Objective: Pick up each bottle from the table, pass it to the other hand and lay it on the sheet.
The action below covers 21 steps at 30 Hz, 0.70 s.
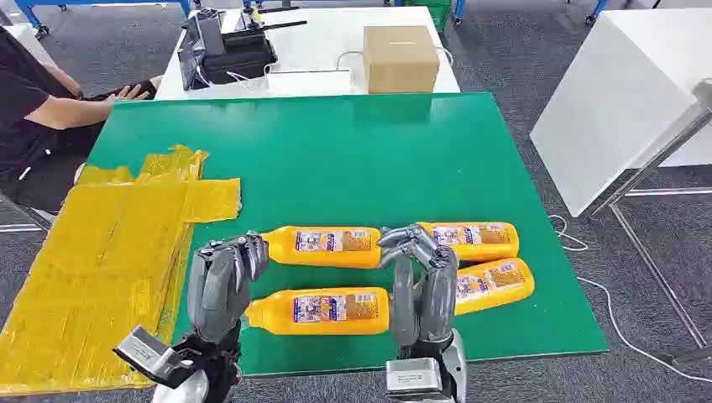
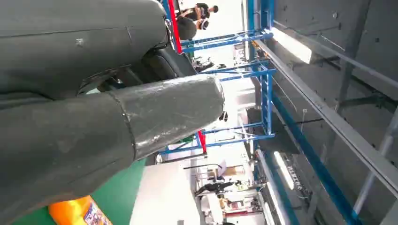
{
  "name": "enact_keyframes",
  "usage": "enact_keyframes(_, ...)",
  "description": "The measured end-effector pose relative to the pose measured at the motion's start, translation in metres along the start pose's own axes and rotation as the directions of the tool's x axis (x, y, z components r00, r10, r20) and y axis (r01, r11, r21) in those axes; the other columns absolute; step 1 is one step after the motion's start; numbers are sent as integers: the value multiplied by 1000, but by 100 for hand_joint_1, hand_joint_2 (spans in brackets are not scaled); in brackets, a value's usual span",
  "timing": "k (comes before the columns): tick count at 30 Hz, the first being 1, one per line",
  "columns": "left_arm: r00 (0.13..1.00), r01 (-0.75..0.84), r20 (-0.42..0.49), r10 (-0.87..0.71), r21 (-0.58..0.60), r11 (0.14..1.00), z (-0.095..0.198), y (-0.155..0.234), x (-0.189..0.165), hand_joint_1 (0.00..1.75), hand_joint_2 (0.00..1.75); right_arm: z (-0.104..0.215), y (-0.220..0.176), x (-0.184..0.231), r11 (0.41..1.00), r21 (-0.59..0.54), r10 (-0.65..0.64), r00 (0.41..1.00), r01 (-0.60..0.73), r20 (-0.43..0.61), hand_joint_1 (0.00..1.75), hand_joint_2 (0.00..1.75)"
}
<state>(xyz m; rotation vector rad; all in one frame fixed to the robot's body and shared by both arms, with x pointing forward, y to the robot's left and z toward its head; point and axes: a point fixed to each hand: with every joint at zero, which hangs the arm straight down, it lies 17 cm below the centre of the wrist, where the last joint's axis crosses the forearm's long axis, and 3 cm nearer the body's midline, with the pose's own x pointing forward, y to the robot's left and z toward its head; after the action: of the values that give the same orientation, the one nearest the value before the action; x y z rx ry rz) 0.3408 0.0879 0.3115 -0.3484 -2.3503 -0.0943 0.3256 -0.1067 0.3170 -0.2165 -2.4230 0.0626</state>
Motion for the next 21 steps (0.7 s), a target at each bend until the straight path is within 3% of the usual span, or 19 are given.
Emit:
enact_keyframes(10,1000,2,3,-2,4,1000,0,1,1,175,0,0,1,0,1000,5,-9,1000,9,-2,175,0)
enact_keyframes(12,998,28,59,-33,98,995,7,20,12,175,0,4,16,3,981,79,-174,985,175,-13,175,0)
enact_keyframes(13,995,36,88,-50,155,987,14,34,23,77,0,10,30,7,934,155,-319,947,320,-33,143,0)
enact_keyframes(14,994,40,94,-58,182,983,19,43,28,0,0,17,40,10,884,214,-414,909,416,-56,0,0)
enact_keyframes(15,993,50,93,-70,199,979,23,51,30,0,0,26,49,13,841,274,-466,882,467,-71,0,0)
enact_keyframes(17,993,63,84,-84,227,972,30,63,32,0,0,33,58,10,828,321,-458,885,460,-86,0,0)
enact_keyframes(18,993,66,76,-87,242,968,33,67,32,0,0,36,61,5,830,333,-438,893,447,-105,0,175)
enact_keyframes(21,994,68,57,-88,290,954,37,80,29,0,0,46,74,-18,839,372,-352,917,398,-189,0,175)
